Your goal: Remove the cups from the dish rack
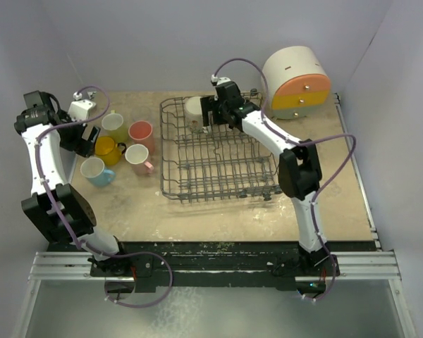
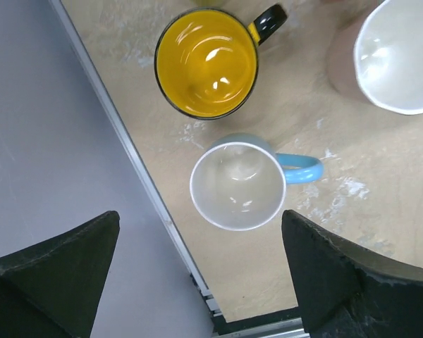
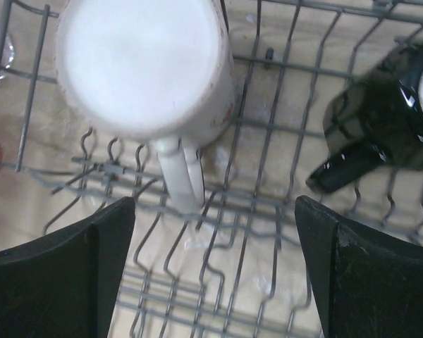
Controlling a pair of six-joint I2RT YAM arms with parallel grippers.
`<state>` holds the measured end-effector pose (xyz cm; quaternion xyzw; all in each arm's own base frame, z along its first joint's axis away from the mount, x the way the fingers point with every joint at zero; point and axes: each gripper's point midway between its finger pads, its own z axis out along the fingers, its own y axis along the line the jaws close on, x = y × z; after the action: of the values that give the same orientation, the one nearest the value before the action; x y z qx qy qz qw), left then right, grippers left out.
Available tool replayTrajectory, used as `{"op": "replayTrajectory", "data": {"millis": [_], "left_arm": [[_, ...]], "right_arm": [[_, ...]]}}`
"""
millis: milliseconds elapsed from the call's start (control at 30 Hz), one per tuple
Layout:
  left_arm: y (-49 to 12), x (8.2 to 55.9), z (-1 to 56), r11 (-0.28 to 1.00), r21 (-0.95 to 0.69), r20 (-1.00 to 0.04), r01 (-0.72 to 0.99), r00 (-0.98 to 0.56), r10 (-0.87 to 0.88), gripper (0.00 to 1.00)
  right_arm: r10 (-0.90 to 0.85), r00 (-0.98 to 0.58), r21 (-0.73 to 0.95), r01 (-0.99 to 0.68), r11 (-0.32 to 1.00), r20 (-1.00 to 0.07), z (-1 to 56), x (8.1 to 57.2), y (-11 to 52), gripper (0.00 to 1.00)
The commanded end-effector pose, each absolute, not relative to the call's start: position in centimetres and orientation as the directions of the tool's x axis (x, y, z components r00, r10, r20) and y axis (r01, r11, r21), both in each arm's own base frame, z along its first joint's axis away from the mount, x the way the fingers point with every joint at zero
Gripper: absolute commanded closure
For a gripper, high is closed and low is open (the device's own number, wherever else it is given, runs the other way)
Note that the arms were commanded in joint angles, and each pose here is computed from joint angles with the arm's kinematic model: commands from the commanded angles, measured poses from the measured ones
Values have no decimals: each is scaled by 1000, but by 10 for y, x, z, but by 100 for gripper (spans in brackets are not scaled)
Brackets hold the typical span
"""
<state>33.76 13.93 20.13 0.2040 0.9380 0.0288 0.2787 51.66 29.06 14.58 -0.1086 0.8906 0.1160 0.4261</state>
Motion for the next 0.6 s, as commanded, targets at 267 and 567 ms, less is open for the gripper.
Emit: {"op": "replayTrajectory", "data": {"millis": [267, 567], "left_arm": [[68, 341, 243, 896, 68, -632, 439, -676, 379, 1], [28, 346, 270, 874, 24, -683, 485, -630, 369, 0]], "right_arm": [[-194, -523, 45, -409, 911, -830, 135, 560, 333, 18], [-241, -516, 10, -437, 899, -822, 112, 555, 351, 30]]}}
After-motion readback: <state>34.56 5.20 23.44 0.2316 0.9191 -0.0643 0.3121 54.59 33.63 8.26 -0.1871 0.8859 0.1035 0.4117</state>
